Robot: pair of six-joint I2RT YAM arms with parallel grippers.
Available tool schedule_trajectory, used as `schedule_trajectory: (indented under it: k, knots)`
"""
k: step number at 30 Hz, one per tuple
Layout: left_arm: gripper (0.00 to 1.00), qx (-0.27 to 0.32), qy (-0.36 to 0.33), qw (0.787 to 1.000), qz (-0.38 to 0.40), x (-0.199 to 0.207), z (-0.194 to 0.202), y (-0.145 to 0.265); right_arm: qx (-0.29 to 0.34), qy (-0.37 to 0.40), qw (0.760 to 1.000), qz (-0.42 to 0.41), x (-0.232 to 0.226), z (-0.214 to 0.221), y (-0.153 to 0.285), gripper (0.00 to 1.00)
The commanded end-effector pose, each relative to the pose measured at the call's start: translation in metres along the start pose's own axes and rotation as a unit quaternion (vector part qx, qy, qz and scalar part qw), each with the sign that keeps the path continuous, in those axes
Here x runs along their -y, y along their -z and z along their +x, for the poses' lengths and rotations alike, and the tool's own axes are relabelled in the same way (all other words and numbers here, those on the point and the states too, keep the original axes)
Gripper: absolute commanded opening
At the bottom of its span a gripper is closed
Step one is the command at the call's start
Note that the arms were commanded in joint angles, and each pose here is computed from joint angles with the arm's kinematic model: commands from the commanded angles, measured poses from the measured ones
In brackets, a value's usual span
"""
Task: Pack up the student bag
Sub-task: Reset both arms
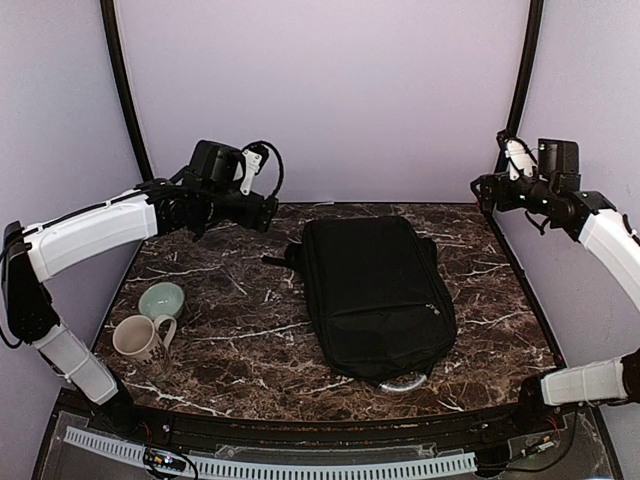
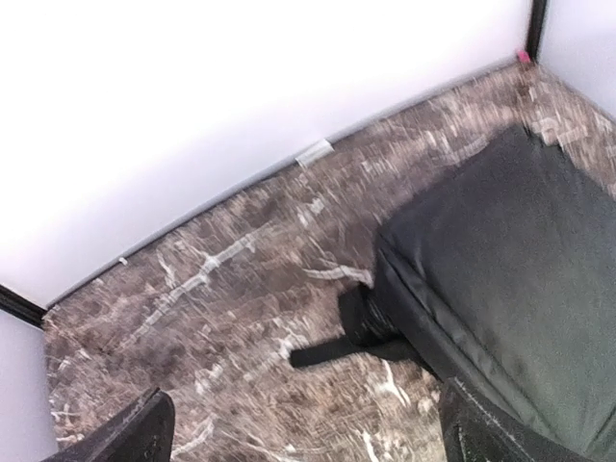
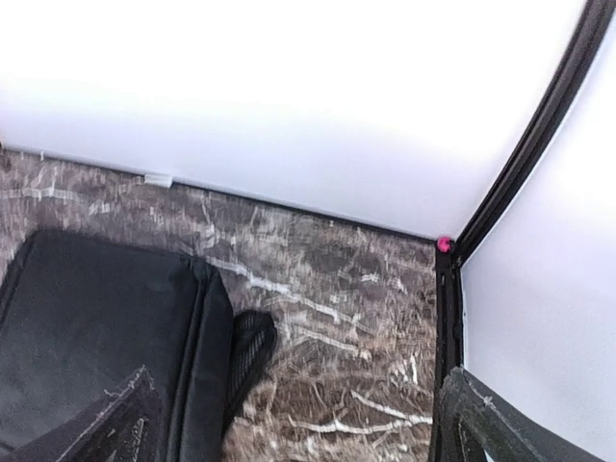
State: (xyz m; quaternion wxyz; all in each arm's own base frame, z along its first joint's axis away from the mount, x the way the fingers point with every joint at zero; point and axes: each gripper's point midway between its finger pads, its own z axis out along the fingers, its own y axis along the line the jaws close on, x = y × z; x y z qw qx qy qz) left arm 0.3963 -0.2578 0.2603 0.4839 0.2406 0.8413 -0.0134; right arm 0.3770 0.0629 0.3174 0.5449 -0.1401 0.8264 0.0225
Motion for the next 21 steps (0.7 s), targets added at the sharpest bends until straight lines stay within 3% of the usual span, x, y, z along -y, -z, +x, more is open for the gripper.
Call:
schedule_trajectory:
  k: [1, 7, 21]
  knots:
    - [0.99, 0.082, 0.071, 0.991, -0.073, -0.043, -0.017, 0.028, 0.077, -0.065, 0.994, 0.037, 0.015, -0.026, 0.012, 1.00]
    - [0.99, 0.120, 0.153, 0.975, -0.108, -0.066, 0.019, 0.035, 0.079, -0.103, 0.991, 0.039, 0.026, -0.017, 0.005, 1.00]
    - [0.99, 0.126, 0.145, 0.974, -0.123, -0.073, 0.021, 0.042, 0.078, -0.116, 0.990, -0.005, 0.033, 0.000, 0.010, 1.00]
